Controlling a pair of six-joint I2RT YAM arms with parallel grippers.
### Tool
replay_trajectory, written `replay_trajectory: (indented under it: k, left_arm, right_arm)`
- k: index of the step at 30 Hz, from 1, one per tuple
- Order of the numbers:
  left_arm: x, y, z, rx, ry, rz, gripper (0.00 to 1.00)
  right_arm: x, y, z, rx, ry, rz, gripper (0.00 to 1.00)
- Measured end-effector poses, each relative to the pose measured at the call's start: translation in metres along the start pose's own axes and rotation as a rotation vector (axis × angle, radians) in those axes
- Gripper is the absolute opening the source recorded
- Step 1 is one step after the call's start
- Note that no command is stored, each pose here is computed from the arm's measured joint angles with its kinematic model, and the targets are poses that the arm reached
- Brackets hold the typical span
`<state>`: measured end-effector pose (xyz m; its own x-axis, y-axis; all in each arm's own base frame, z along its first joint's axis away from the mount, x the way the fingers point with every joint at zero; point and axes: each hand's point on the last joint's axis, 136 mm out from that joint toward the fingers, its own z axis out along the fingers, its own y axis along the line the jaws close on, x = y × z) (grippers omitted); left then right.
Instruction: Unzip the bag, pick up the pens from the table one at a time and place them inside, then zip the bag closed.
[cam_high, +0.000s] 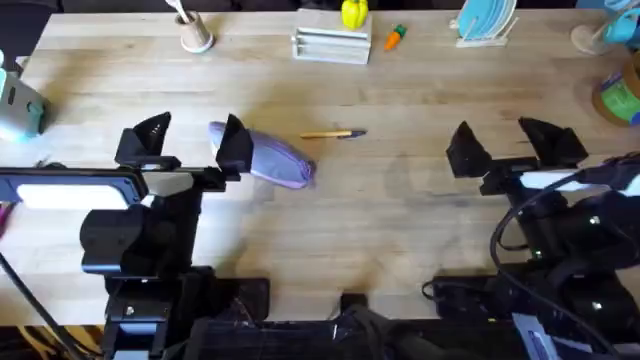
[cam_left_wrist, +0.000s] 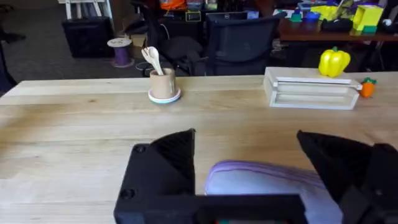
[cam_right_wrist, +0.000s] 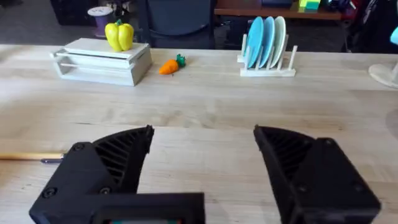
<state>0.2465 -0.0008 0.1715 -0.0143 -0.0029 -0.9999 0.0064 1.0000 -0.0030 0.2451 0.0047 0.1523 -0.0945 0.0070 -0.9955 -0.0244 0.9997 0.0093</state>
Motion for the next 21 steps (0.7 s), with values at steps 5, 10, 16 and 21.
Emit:
replay_trajectory:
  k: [5, 10, 16, 21]
  left_arm:
    - [0.000, 0.000, 0.000, 0.001, 0.000, 0.000, 0.992]
    - [0.009, -0.004, -0.001, 0.023, 0.048, 0.000, 0.992]
    - [-0.009, -0.007, -0.012, 0.045, 0.119, 0.063, 0.991]
    - [-0.056, -0.015, -0.023, 0.096, 0.158, 0.118, 0.991]
  right_arm:
    - [0.002, 0.000, 0.000, 0.000, 0.008, 0.011, 0.997]
    - [0.008, 0.001, -0.006, -0.006, 0.082, 0.043, 0.997]
    - [0.029, 0.002, -0.024, 0.002, 0.305, 0.056, 0.996]
    - [-0.023, 0.002, -0.035, 0.003, 0.333, 0.056, 0.996]
